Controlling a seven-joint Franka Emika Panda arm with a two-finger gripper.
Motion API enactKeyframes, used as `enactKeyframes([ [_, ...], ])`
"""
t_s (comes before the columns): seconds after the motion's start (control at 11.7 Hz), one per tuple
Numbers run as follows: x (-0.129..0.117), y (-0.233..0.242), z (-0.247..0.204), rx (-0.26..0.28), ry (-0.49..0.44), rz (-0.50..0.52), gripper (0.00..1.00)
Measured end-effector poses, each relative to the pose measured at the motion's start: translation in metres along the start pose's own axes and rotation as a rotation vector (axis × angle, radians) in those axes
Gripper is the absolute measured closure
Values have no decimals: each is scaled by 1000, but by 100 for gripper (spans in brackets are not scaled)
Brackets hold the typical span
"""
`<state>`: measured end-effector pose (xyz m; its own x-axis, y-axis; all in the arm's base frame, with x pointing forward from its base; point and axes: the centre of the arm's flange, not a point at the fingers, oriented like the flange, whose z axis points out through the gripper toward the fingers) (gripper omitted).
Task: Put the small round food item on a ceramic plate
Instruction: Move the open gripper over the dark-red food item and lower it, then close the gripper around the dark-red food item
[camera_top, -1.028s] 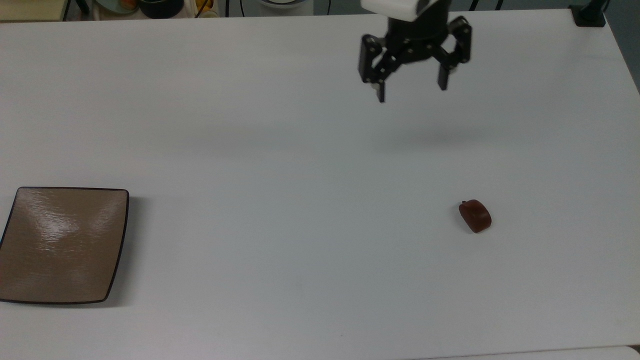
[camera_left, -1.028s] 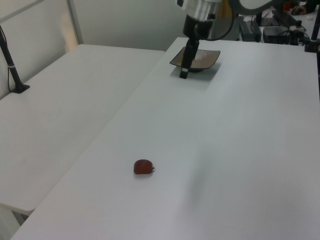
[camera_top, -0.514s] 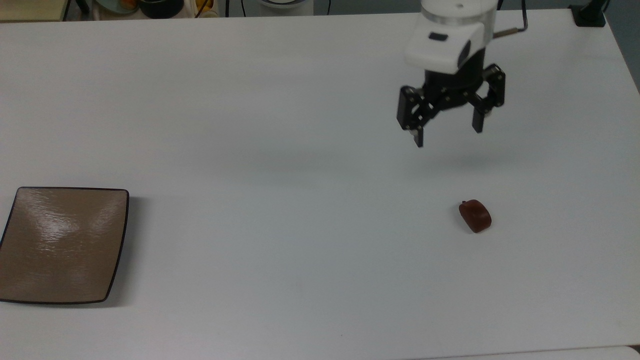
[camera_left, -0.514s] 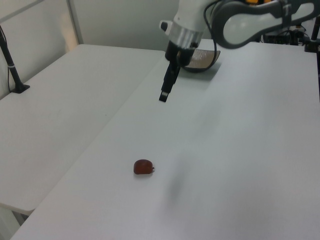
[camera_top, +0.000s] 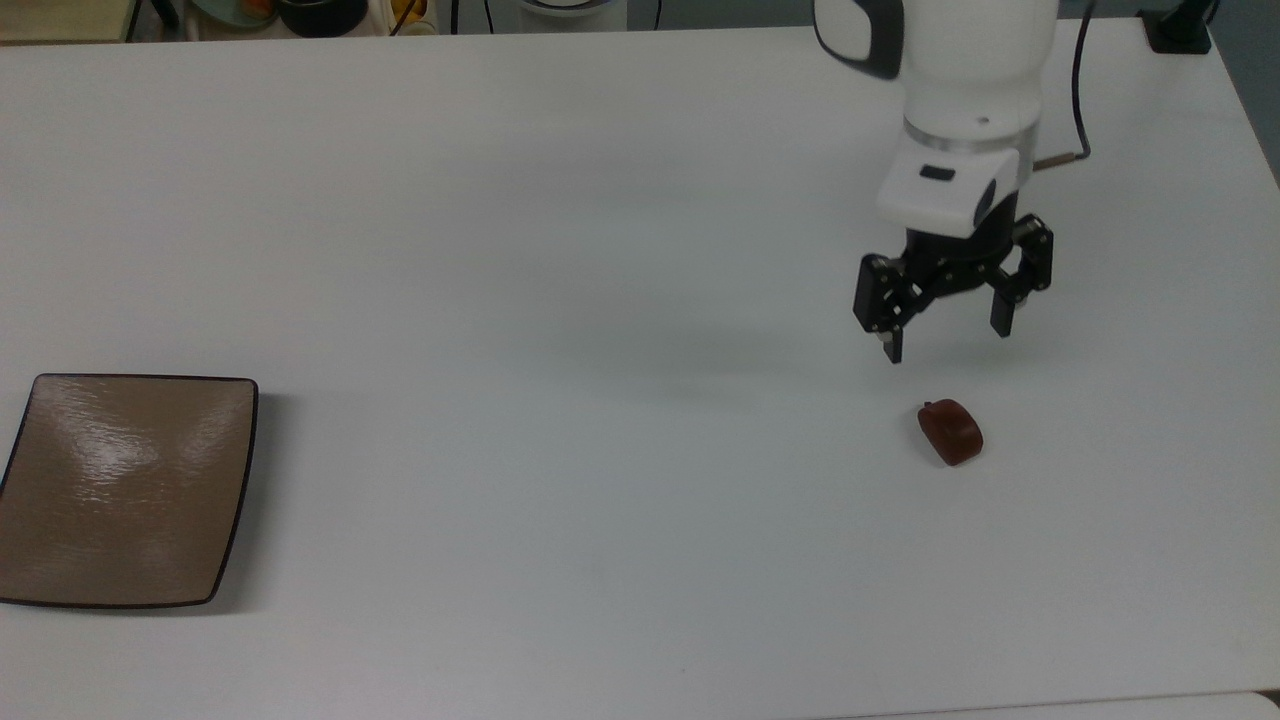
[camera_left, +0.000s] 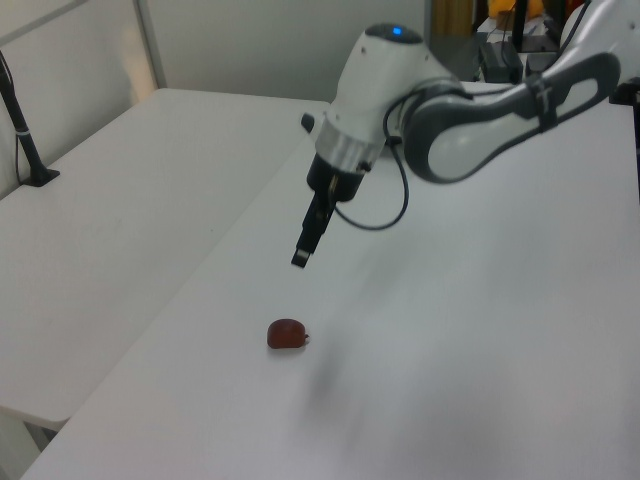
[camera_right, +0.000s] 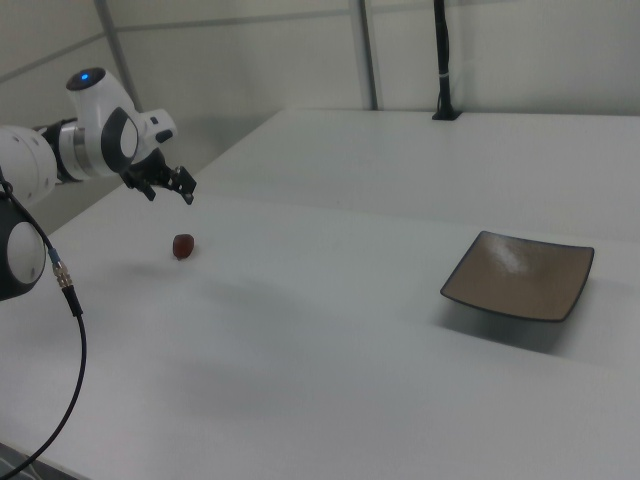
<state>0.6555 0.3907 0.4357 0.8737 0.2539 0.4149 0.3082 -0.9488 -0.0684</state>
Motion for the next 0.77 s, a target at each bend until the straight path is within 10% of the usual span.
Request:
enactKeyframes([
  [0.77, -25, -29, 91, 36, 71, 5, 0],
])
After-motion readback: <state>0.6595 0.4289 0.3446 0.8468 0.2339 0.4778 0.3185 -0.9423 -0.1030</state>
